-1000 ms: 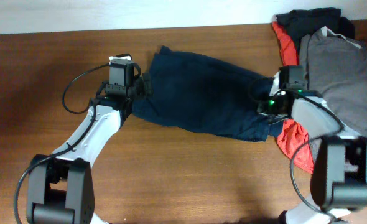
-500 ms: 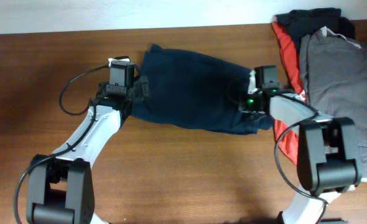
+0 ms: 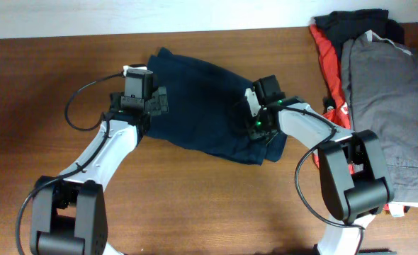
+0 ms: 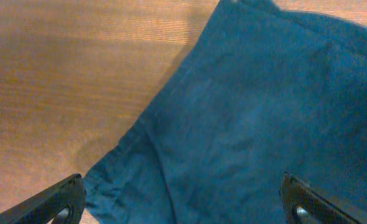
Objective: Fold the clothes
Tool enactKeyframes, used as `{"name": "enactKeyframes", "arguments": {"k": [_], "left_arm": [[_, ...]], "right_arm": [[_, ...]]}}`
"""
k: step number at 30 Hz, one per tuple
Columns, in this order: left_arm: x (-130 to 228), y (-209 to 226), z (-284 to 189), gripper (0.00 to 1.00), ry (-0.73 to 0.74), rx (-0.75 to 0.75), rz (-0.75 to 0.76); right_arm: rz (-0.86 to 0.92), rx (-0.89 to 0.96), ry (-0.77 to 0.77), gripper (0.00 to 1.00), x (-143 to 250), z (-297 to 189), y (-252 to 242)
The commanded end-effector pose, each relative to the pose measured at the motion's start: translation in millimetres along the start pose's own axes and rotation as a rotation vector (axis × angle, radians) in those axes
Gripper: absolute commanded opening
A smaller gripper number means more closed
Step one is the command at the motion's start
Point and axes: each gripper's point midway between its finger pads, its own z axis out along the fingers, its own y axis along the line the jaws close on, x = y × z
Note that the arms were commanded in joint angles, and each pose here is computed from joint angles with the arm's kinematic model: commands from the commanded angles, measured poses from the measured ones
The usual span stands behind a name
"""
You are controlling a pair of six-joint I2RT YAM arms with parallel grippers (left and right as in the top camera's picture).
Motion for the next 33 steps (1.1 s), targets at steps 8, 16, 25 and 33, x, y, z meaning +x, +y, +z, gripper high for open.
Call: {"name": "enactKeyframes", "arguments": {"k": [8, 16, 25, 33], "left_arm": [[-37.9, -44.4, -7.4, 0.97, -0.153, 0.245, 0.226], [-12.2, -34.6, 39.2, 0.43, -0.052, 0.228, 0.229], [7.3, -26.2, 70.4, 0.0, 0.003, 0.203, 0.213], [54.7, -21.0, 83.3, 0.01, 0.17, 0.181, 0.172]], "right_arm": [[0.11, -0.17, 0.036, 0.11, -31.1, -49.8, 29.4], [0.133, -0.17, 0.004, 0.24, -54.8, -126.9, 38.0], [0.183, -0.182, -0.041, 0.07, -61.4, -150.6, 28.9], [0.187, -0.18, -0.041, 0.08, -61.0, -151.4, 26.9]]}}
